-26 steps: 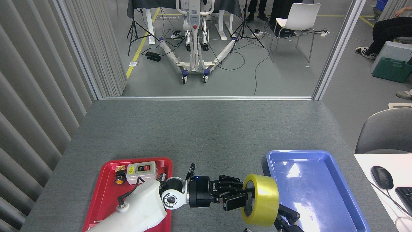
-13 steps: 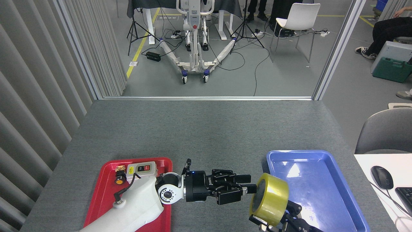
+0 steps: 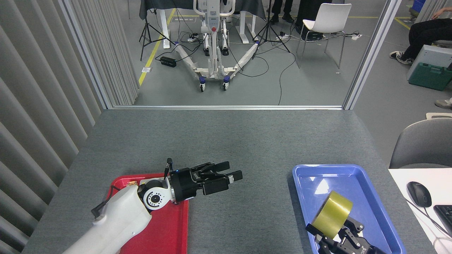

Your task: Place and move tape with both arms

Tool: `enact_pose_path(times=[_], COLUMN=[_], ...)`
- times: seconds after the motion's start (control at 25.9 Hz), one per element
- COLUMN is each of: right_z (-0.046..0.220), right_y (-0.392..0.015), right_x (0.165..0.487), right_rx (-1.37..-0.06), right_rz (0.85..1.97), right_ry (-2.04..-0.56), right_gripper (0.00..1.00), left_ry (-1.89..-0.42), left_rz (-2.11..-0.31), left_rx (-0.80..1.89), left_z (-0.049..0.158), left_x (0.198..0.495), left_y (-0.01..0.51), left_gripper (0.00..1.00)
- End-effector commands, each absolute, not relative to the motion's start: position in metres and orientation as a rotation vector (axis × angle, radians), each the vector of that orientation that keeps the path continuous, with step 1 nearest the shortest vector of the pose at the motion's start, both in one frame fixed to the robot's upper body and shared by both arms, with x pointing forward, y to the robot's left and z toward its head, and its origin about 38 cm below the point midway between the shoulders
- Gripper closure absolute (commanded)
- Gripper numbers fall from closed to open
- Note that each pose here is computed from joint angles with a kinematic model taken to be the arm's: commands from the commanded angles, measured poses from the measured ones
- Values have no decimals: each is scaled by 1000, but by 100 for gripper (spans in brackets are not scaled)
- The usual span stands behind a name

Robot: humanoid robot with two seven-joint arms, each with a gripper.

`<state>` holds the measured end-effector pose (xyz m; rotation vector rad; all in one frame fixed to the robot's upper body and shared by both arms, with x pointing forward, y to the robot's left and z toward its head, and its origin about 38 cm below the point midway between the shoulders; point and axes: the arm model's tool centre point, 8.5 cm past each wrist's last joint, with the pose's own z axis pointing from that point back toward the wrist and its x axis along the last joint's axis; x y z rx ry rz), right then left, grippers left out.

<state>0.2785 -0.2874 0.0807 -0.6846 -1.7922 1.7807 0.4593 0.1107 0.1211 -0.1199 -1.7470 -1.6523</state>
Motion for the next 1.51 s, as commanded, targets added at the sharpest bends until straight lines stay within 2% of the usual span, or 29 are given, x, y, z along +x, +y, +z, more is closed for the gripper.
enact_pose_path(times=[0.0, 0.15, 0.23, 0.35, 0.5, 0.62, 0.81, 0.97, 1.12, 1.16, 1.2, 1.35, 1.39, 1.47], right_z=[62, 55, 52, 57, 61, 44, 39, 36, 32, 32, 31, 29, 28, 28], right_y=[-301, -324, -334, -355, -395, -381, -372, -356, -360, -360, -359, -358, -359, -359], right_x=[283, 314, 323, 334, 348, 367, 387, 397, 396, 397, 396, 396, 396, 395], right_rx=[-627, -769, -804, -852, -883, -798, -733, -631, -585, -584, -580, -582, -582, -590], right_rz=[1838, 1723, 1668, 1600, 1555, 1593, 1586, 1612, 1571, 1562, 1557, 1545, 1547, 1548], right_ry=[-1623, -1262, -1112, -952, -775, -719, -653, -625, -606, -605, -604, -602, -602, -603], right_gripper=[100, 100, 100, 100, 100, 100, 100, 100, 99, 91, 77, 8, 0, 0], left_ry=[-1497, -1473, -1412, -1347, -1300, -1263, -1226, -1172, -1155, -1153, -1153, -1155, -1156, -1158], left_rz=[-1448, -1356, -1400, -1397, -1340, -1319, -1322, -1265, -1245, -1244, -1243, -1247, -1247, -1243], left_rx=[200, 669, 825, 1065, 1317, 1307, 1281, 1344, 1355, 1347, 1337, 1328, 1329, 1329], left_z=[100, 105, 93, 87, 100, 86, 68, 68, 66, 64, 63, 62, 63, 63], left_x=[479, 469, 455, 425, 396, 385, 371, 369, 365, 365, 364, 364, 364, 365], left_y=[176, 221, 237, 264, 270, 263, 264, 269, 267, 266, 264, 261, 260, 260], left_gripper=[0, 0, 0, 0, 0, 0, 0, 0, 0, 0, 0, 0, 0, 0])
